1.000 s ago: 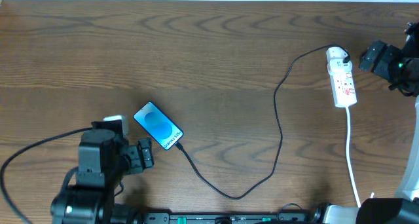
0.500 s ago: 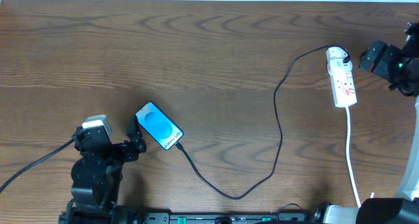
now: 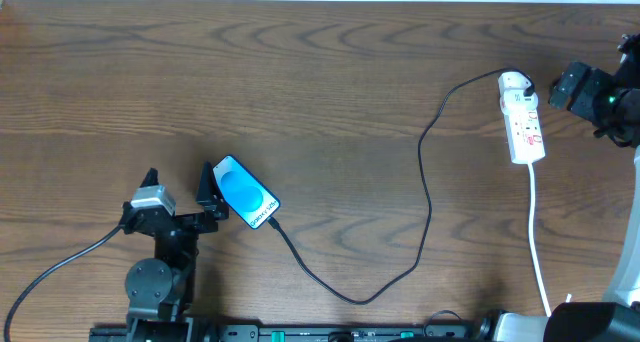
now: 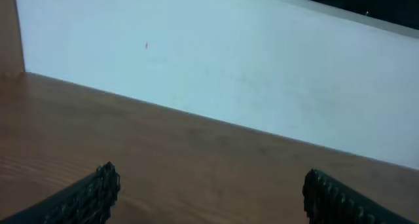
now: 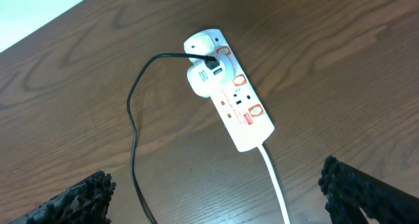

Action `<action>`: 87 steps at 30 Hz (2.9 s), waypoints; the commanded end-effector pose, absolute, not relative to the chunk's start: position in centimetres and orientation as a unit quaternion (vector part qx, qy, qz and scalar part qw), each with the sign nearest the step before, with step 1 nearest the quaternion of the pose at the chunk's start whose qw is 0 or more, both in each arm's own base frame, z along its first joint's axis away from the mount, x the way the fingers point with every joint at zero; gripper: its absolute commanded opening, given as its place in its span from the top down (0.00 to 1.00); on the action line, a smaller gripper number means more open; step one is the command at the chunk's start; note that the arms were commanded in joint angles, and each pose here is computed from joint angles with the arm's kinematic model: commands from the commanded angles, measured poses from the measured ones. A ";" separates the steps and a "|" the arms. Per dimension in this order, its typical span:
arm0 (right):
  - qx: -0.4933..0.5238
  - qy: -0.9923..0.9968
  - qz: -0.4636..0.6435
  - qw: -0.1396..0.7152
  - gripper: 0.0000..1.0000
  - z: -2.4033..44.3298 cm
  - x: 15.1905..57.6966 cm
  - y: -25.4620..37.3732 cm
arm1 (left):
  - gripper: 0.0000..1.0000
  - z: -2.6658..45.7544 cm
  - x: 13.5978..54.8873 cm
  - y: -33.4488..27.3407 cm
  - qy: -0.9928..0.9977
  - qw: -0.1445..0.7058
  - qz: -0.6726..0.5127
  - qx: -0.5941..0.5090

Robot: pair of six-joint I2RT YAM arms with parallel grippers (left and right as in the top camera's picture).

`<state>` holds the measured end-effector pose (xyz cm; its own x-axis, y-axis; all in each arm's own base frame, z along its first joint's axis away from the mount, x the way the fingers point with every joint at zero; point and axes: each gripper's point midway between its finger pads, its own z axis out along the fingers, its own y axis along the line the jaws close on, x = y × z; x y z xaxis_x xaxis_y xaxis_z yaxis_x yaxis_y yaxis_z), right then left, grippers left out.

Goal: Plug charger to phone and switch on socket

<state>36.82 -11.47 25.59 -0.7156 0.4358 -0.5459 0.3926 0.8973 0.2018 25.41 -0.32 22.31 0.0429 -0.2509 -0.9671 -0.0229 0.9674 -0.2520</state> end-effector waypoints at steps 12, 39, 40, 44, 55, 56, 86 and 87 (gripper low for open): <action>0.230 0.923 0.037 0.305 0.01 25.8 37.0 -11.5 | 0.09 23.0 24.9 1.6 0.659 0.740 -0.055 -0.123; 0.230 0.923 0.037 0.305 0.01 25.8 36.9 -11.6 | 0.08 13.7 24.3 0.9 0.754 0.651 -0.032 -0.087; 0.230 0.923 0.037 0.305 0.01 25.8 36.9 -11.6 | 0.08 13.7 24.4 0.8 0.755 0.651 -0.029 -0.080; 0.230 0.923 0.037 0.305 0.01 25.8 36.9 -11.6 | 0.08 13.7 24.4 0.7 0.756 0.650 -0.026 -0.073; 0.230 0.923 0.037 0.305 0.01 25.8 36.9 -11.6 | 0.09 13.6 24.3 1.0 0.756 0.650 -0.022 -0.077; 0.230 0.923 0.037 0.305 0.01 25.8 36.9 -11.6 | 0.09 13.6 24.3 1.2 0.756 0.650 -0.019 -0.080; 0.230 0.923 0.037 0.305 0.01 25.8 36.9 -11.6 | 0.08 13.7 24.4 0.2 0.758 0.652 0.014 0.018; 0.230 0.923 0.037 0.305 0.01 25.8 36.9 -11.6 | 0.08 13.8 24.4 0.2 0.758 0.652 0.007 0.008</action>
<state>36.82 -11.47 25.58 -0.7158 0.4359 -0.5456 0.3926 0.8973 0.2018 24.48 0.50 15.25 -0.1074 0.0183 -0.9940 -0.0165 0.9997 0.0202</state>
